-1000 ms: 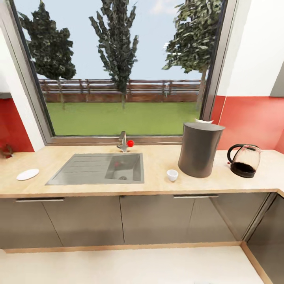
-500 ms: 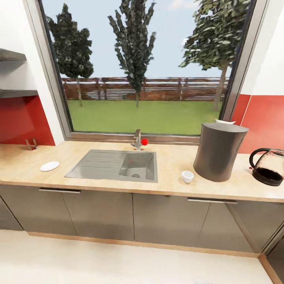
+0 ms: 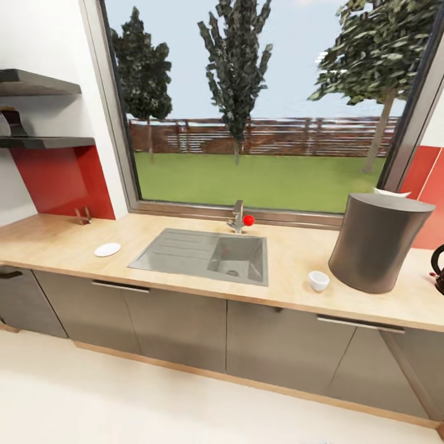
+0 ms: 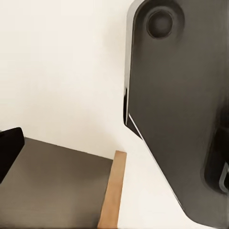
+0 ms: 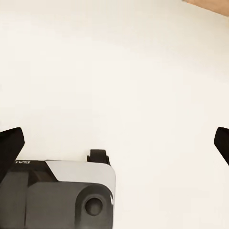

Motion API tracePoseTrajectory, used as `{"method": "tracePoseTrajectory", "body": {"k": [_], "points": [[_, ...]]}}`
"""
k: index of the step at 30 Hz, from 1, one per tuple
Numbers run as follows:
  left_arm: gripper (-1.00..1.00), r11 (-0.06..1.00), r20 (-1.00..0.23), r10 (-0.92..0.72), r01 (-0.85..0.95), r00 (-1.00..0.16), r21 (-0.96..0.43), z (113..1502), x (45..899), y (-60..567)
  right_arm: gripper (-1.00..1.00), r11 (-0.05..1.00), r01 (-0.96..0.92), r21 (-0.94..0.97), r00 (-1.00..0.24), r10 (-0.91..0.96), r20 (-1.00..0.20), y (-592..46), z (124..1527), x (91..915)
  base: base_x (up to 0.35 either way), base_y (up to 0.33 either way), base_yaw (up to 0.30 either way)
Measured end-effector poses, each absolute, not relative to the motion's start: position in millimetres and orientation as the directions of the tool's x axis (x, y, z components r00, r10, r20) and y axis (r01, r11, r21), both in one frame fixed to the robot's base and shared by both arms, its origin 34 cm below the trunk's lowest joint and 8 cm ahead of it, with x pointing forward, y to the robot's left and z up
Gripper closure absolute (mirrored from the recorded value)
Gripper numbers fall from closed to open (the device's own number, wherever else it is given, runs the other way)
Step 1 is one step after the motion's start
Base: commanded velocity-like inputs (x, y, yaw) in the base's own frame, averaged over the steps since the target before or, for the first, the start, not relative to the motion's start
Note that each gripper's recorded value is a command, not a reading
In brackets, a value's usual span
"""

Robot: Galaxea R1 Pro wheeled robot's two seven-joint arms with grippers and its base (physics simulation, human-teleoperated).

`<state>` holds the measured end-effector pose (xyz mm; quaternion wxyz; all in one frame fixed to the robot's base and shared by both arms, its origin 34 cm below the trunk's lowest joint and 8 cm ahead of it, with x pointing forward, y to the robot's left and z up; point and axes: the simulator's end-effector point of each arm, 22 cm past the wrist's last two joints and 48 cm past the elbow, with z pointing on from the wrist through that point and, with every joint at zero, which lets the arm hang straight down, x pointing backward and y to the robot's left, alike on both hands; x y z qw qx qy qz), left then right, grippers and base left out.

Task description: Set up a coffee station on the kitchen countertop: keep the coffee maker on the countertop, move the bottle of coffee from the kitchen shelf to the counter next to the coffee maker, place a paper coffee filter on top of the coffee maker, put the saucer next to the coffee maker with the coffee cup on the saucer, and place the electric kettle next to the coffee maker.

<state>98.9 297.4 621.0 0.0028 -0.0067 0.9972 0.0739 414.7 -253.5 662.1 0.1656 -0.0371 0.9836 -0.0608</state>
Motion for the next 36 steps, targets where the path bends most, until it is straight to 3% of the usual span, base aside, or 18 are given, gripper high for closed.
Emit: {"method": "tracePoseTrajectory", "body": {"k": [17,36], "points": [[-1.00,0.989,0.000,-0.013,-0.012,-1.000,0.145,620.9,96.5,295.2,-1.00,0.990,-0.054,-0.131,-0.946,-0.092,-0.310,-253.2,659.7,411.3,0.000,0.002,0.274],[-1.00,0.989,0.009,-0.013,-0.011,-1.000,0.144,621.1,93.5,295.1,-1.00,0.990,-0.055,-0.130,-0.950,-0.092,-0.298,-253.2,656.2,406.5,0.135,0.275,0.257]]}}
